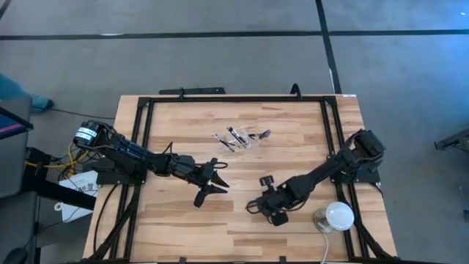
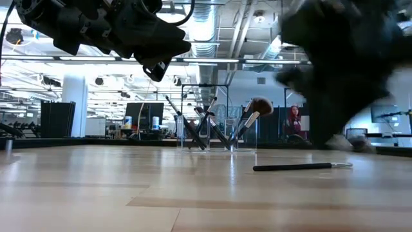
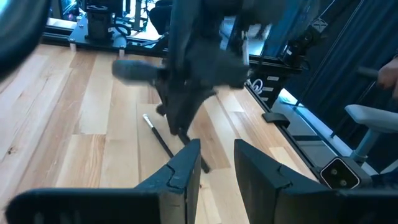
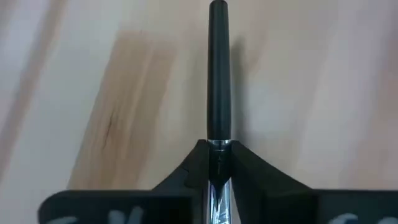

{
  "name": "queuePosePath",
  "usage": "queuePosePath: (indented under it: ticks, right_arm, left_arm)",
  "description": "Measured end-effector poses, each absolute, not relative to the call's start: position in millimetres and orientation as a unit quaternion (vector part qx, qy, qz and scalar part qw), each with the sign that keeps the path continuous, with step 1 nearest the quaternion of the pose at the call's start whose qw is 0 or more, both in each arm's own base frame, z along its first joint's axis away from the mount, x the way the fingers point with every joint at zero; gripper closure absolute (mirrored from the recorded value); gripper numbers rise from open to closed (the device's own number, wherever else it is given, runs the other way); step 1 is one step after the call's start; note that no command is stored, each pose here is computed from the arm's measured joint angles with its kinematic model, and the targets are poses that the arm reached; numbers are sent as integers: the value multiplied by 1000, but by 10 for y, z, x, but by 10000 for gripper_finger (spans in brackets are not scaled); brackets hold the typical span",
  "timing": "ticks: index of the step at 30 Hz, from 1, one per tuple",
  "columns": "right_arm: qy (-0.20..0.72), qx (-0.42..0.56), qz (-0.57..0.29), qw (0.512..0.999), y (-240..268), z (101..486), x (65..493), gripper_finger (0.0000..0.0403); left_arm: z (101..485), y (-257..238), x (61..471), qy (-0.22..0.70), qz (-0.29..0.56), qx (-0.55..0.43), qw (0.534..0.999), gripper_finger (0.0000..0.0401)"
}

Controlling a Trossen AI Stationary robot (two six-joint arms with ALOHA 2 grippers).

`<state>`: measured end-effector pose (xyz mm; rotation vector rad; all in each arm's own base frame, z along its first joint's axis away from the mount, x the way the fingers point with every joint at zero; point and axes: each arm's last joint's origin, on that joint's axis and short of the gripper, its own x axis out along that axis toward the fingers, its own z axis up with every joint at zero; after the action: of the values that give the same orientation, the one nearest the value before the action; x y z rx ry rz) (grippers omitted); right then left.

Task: Put items in baskets/containers
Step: Put the powder brush into the transparent organizer

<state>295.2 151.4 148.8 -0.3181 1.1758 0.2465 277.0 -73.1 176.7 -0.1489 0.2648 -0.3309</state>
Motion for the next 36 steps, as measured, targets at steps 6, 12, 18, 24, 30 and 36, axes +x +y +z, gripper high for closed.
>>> queuePosePath:
  ticks: [6,12,18,24,30,36]
  right_arm:
    - [558,-304,32,771,1416,1951,3049,363]
    - [535,-506,-107,668,966,2126,3234,373]
    - [580,-650,-149,468,411,2213,3373,355]
    - [622,-697,-70,351,116,2147,3488,373]
    - [627,-702,-22,338,52,1934,3610,359]
    - [644,-698,-6,313,-12,1744,3648,370]
  left_arm:
    - [1766,-731,2769,131,-164,-72,975,307]
    - [1766,-731,2769,131,-164,-71,975,307]
    - [1766,-731,2769,131,-164,-71,975,307]
    - [1766,-730,2769,131,-164,-71,975,307]
    - [1755,-730,2766,137,-164,-70,974,307]
    - [1748,-730,2764,140,-163,-70,974,307]
